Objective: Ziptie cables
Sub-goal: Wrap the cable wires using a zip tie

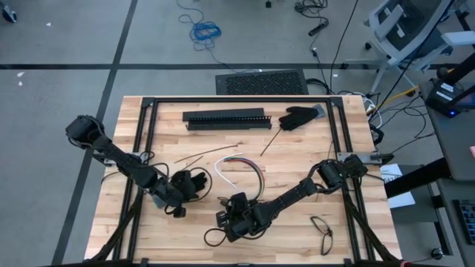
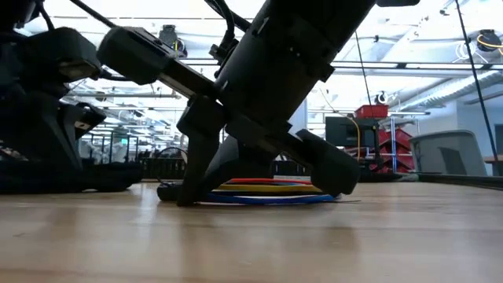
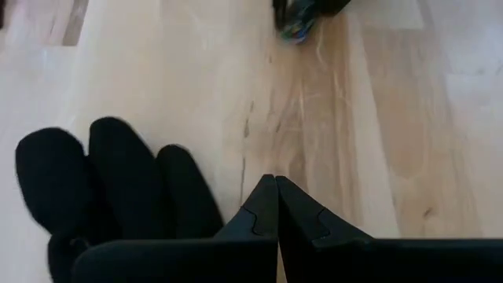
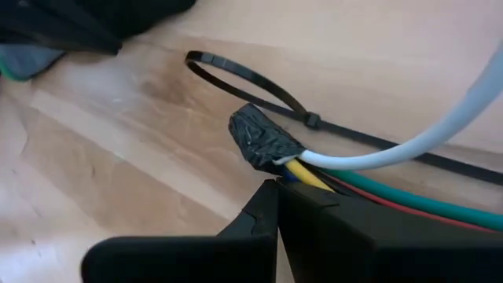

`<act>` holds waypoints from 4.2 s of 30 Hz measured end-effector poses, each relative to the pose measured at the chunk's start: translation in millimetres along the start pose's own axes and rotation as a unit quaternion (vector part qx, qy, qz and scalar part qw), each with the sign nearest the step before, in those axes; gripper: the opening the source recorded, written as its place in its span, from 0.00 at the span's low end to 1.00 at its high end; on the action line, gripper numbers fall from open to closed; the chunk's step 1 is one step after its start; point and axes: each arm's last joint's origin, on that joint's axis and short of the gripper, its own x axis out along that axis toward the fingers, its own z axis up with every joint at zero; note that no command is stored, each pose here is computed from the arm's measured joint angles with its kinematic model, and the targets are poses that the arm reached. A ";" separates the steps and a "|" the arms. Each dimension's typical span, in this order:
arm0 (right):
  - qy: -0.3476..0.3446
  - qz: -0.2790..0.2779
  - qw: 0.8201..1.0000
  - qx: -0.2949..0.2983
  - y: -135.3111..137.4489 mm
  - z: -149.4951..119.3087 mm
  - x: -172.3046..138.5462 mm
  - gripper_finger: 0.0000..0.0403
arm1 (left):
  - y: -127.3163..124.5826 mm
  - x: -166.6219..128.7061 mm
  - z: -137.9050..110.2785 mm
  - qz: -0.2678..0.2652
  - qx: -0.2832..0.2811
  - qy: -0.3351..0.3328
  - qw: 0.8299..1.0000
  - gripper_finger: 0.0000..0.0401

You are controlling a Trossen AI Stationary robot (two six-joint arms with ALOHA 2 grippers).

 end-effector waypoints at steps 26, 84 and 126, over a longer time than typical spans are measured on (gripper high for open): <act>-0.018 0.003 1.000 0.011 -0.1 0.5 1.0 0.00 | 30.6 57.2 20.9 0.010 0.060 -0.079 0.995 0.00; -0.060 -0.050 0.995 0.067 -5.1 28.1 -9.9 0.00 | 38.6 81.5 -3.2 -0.022 0.086 -0.092 0.992 0.00; 0.159 0.005 0.929 -0.336 10.4 86.3 -25.6 0.66 | 45.5 58.2 5.1 0.012 0.145 -0.068 0.987 0.00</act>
